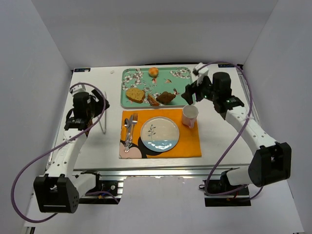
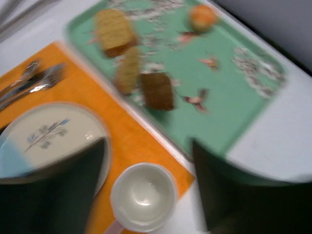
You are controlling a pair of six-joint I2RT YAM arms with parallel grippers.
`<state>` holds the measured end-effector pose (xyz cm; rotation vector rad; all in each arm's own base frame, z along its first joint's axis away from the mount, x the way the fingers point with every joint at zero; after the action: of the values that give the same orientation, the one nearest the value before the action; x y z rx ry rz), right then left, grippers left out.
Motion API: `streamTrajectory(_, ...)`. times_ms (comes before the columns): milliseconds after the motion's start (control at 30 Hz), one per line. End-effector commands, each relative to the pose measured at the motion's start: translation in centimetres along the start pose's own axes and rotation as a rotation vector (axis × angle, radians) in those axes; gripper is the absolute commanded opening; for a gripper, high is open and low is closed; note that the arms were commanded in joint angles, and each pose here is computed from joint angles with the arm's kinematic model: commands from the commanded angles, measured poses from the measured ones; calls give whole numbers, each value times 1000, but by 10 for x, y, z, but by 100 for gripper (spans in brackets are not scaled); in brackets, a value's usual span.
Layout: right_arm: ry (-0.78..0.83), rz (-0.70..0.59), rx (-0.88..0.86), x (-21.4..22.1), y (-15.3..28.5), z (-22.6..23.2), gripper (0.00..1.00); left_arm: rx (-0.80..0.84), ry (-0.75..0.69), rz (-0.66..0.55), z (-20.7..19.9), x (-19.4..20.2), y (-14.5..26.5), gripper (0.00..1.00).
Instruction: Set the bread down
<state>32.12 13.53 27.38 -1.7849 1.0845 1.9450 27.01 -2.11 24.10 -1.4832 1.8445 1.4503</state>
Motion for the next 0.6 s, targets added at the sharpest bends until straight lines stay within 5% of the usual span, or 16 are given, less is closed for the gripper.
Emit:
streamTrajectory(0,202,-90,-579,17,7,41,29,-188,-81,128,50,8,5,0)
streamTrajectory(133,131,-8,-575,23,2,38,83,-290,-162,217,64,15,-9,62)
streamTrajectory(233,132,5,-529,27,3,36,89,-282,-197,240,65,17,-20,71)
streamTrajectory(567,114,27,-464,31,7,34,90,-187,-325,367,70,32,-74,80)
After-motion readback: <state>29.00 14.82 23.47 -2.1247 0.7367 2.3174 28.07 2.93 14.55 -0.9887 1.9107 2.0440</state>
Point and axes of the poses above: each gripper's point midway between its finger pads, its own y axis back along the fingers, its own z axis along the line the jaws close on, x = y × z, the point moved 9 cm from there along y, back along the fingers, and after that the axes turned 1 degree about -y, right-handed, at the moved point
